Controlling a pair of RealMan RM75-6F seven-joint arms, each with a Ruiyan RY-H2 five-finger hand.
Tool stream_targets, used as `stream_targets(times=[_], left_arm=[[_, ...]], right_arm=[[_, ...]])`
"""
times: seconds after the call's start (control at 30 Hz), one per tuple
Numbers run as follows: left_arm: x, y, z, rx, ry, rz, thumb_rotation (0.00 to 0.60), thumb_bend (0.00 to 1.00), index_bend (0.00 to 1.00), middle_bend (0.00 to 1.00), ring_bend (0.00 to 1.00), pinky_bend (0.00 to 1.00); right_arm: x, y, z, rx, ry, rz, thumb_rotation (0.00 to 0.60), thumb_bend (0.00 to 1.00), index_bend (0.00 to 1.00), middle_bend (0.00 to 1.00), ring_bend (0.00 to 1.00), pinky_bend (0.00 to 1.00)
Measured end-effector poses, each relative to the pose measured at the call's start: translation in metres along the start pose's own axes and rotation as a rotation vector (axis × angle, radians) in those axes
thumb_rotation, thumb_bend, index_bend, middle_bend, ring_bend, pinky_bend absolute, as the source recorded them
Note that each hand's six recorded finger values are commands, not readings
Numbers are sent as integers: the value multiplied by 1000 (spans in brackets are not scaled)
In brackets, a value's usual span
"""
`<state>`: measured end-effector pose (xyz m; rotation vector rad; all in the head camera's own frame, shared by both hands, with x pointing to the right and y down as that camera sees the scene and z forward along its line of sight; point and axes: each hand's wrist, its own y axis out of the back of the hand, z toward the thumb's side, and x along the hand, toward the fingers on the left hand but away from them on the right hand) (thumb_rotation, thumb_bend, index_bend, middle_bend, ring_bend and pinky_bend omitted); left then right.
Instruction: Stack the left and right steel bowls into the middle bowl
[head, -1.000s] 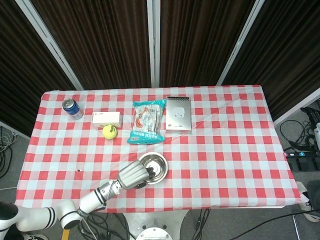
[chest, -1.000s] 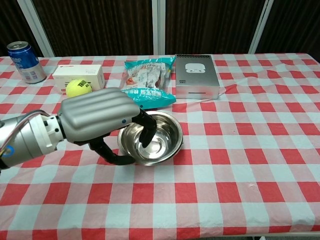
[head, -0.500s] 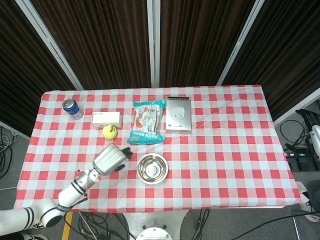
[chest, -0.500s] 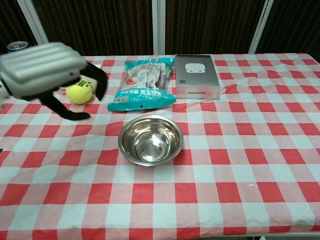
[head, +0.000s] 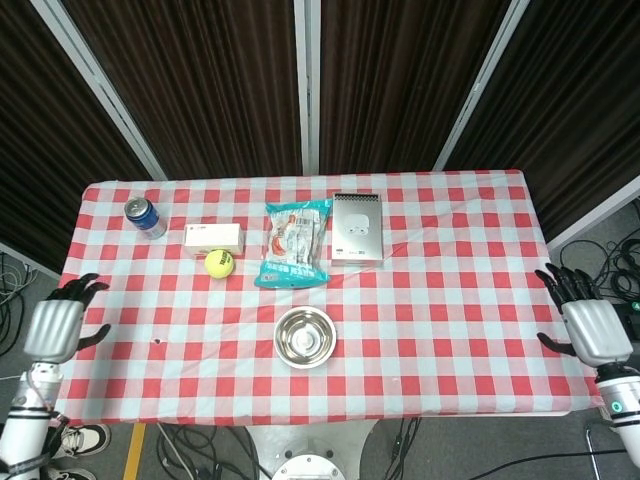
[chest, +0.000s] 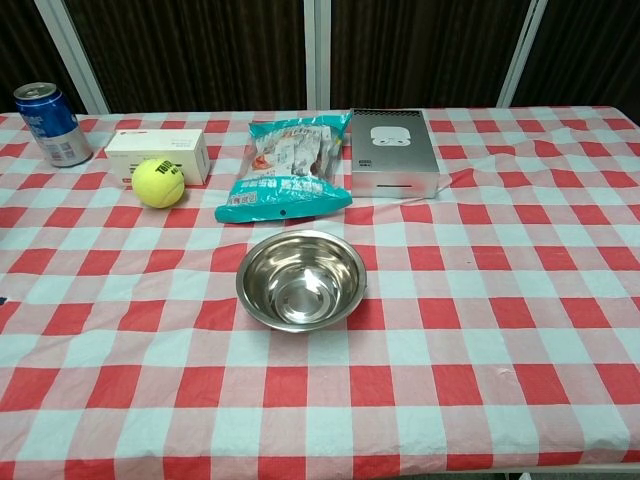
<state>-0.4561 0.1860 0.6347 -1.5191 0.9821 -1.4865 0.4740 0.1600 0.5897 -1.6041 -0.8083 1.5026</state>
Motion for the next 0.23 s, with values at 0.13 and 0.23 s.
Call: stream_targets(times=[0.13, 0.23], left_arm=[[-30, 3, -30, -2, 64, 6, 600, 191, 284, 230, 185, 272], [-41, 6, -39, 0, 73, 16, 600, 191, 284, 230, 185, 264]], right_arm=[[15, -11, -1, 21, -24, 0, 600, 101, 34, 0, 0, 0], [19, -13, -6, 21, -46, 3, 600, 101, 34, 0, 0, 0]])
